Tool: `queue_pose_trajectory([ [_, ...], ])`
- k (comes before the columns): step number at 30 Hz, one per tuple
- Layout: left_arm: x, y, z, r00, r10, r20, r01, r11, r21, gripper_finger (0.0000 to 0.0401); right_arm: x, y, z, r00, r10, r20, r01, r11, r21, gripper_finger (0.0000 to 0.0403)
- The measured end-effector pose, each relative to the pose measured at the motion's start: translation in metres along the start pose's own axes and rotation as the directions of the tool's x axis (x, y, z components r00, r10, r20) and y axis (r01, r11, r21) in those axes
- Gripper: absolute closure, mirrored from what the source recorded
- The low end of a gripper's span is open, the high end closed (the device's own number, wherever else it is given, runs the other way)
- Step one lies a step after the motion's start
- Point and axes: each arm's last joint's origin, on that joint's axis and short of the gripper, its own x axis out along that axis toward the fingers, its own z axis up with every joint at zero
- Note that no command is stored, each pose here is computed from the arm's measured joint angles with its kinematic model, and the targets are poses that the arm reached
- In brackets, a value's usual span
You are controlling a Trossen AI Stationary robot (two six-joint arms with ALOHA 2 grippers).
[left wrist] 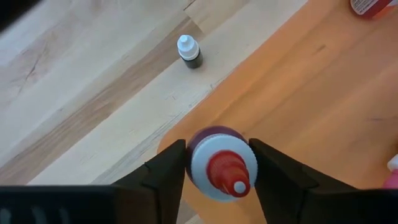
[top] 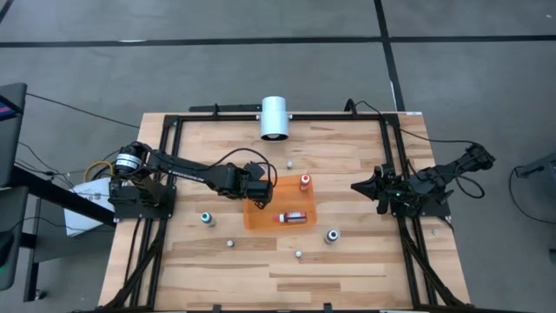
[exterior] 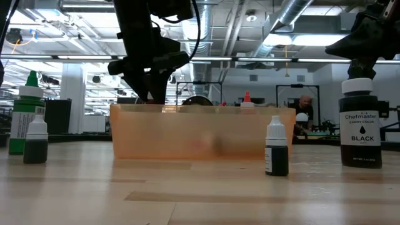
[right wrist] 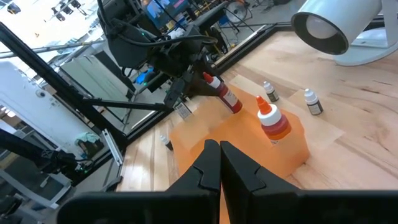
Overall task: Pick & Place food coloring
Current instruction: Put the large red food coloring bottle into the orange container, then adjust the large pink food coloring bottle in the orange container
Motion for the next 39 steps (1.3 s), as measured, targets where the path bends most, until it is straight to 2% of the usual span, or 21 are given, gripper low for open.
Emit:
queue_pose_trajectory([
  [10, 0.0, 0.0, 0.0, 1.0, -0.002, -0.001, 0.002, 1.0, -0.001, 0.0143, 0.0, 0.0, 0.0, 1.0, 0.0, 0.0, 0.0, 1.0, 0.0, 0.0403],
  [15, -0.012, 0.002, 0.005, 0.999, 0.031, -0.026, -0.03, 0.999, 0.026, 0.0136, 0.0, 0.002, 0.002, 1.0, 0.023, 0.014, -0.023, 1.0, 0.014, 0.0403],
  [24, -0.063, 0.01, 0.02, 0.987, 0.145, -0.068, -0.135, 0.981, 0.14, 0.0136, -0.001, 0.01, 0.004, 0.975, 0.217, -0.048, -0.214, 0.976, 0.047, 0.0403],
  [29, -0.09, 0.012, 0.005, 0.973, 0.232, 0.01, -0.231, 0.96, 0.157, 0.0136, -0.002, 0.014, 0.007, 0.964, 0.264, -0.031, -0.263, 0.964, 0.047, 0.0403],
  [32, -0.111, 0.014, -0.009, 0.966, 0.237, 0.103, -0.249, 0.959, 0.133, 0.0136, -0.002, 0.014, 0.008, 0.963, 0.268, -0.025, -0.267, 0.963, 0.048, 0.0403],
  [35, -0.131, 0.02, -0.019, 0.959, 0.217, 0.182, -0.234, 0.969, 0.079, 0.0136, 0.0, 0.015, 0.007, 0.964, 0.264, -0.031, -0.262, 0.964, 0.045, 0.0403],
  [39, -0.145, 0.036, -0.031, 0.962, 0.17, 0.214, -0.179, 0.984, 0.02, 0.0136, 0.003, 0.021, 0.011, 0.961, 0.277, -0.011, -0.277, 0.961, 0.005, 0.0403],
])
